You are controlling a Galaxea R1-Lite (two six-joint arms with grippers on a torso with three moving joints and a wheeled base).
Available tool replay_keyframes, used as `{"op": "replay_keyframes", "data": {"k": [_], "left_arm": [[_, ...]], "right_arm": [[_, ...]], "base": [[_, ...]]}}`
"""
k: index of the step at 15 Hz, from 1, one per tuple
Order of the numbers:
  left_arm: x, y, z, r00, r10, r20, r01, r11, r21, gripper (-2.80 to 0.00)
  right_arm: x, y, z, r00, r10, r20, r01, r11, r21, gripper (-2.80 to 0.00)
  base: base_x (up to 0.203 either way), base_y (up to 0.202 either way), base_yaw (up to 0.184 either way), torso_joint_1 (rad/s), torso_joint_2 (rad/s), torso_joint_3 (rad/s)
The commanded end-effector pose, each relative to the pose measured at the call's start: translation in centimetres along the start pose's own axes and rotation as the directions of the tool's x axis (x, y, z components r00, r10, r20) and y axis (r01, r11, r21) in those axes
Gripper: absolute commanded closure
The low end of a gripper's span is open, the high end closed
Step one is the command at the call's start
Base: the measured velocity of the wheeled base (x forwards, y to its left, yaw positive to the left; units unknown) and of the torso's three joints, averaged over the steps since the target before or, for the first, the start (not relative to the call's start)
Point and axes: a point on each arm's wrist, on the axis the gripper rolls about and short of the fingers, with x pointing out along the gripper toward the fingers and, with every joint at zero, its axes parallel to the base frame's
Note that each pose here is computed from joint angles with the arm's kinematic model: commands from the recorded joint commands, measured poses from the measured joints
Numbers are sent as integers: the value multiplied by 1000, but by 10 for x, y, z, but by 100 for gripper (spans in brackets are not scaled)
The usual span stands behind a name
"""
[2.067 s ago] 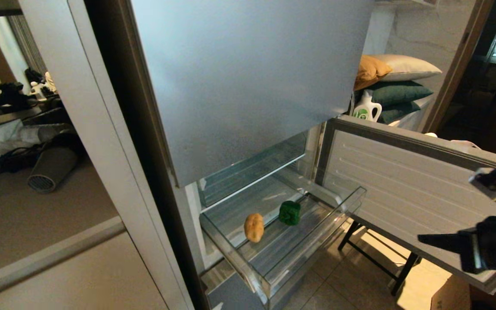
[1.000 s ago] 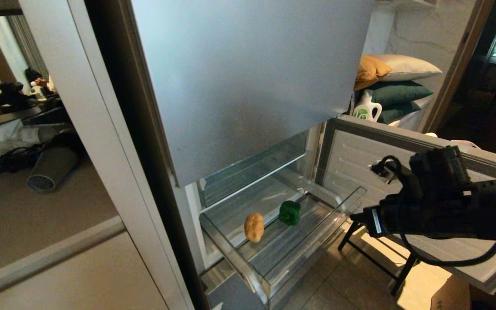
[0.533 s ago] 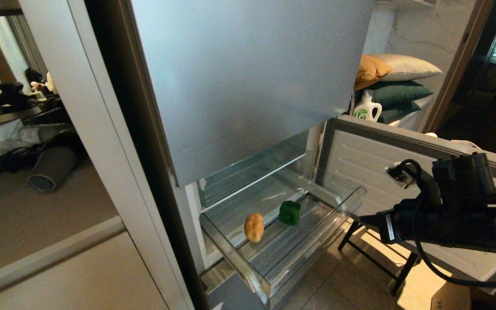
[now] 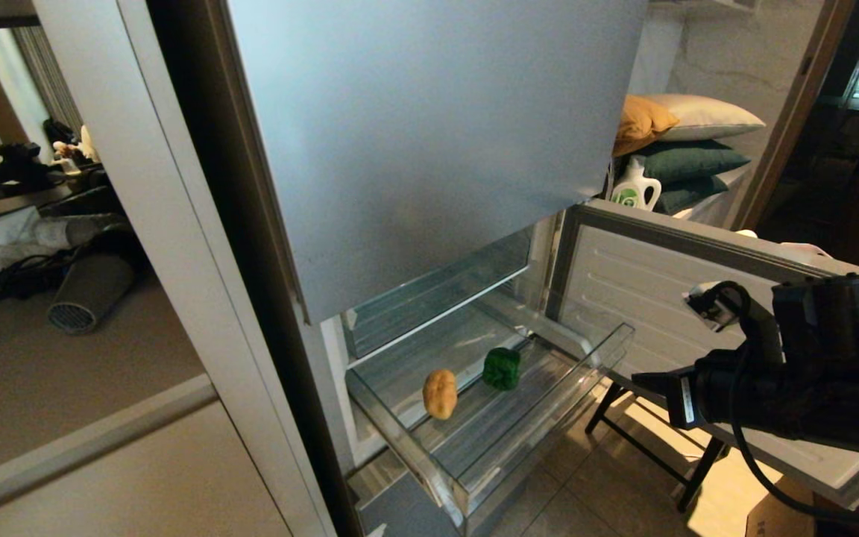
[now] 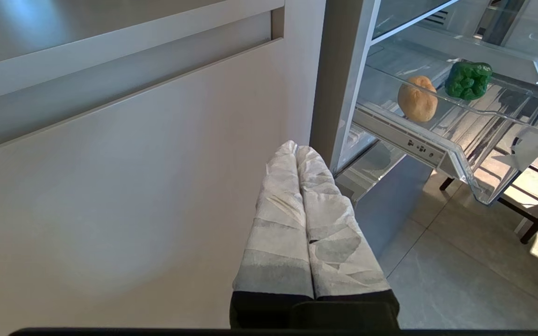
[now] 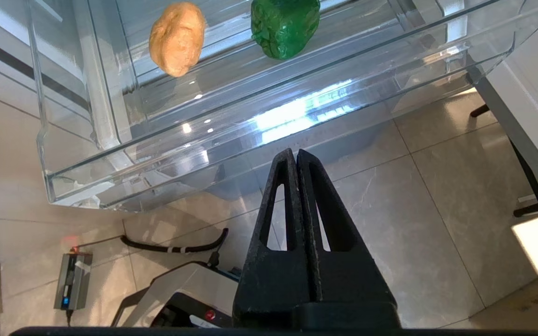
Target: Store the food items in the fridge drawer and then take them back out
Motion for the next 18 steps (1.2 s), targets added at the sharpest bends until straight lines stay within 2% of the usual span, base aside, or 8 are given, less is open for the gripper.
{"op": "replay_keyframes", "data": {"k": [1, 9, 14, 16, 18], "left_arm": [[0, 0, 0, 1000, 1, -1, -1, 1000, 0, 0], [0, 0, 0, 1000, 1, 0, -1, 1000, 0, 0], [0, 0, 0, 1000, 1, 1, -1, 1000, 0, 0], [0, 0, 0, 1000, 1, 0, -1, 1000, 0, 0], [0, 0, 0, 1000, 1, -1, -1, 1000, 0, 0]], "right_arm": [[-4, 1, 1, 1000, 2, 12, -2, 1000, -2, 0], [-13, 2, -4, 1000, -1, 15, 1, 1000, -6, 0], [-18, 1, -10, 1000, -11, 9, 11, 1000, 1, 0], [-22, -9, -14, 999, -53, 5, 53, 998, 24, 0], [-25, -24, -14, 991, -135, 7, 134, 989, 56, 0]], "base": [[0, 0, 0, 0, 0, 0], [0, 0, 0, 0, 0, 0], [0, -6, 158, 0, 3, 0], [1, -7, 168, 6, 2, 1], [2, -7, 124, -1, 1, 0]]}}
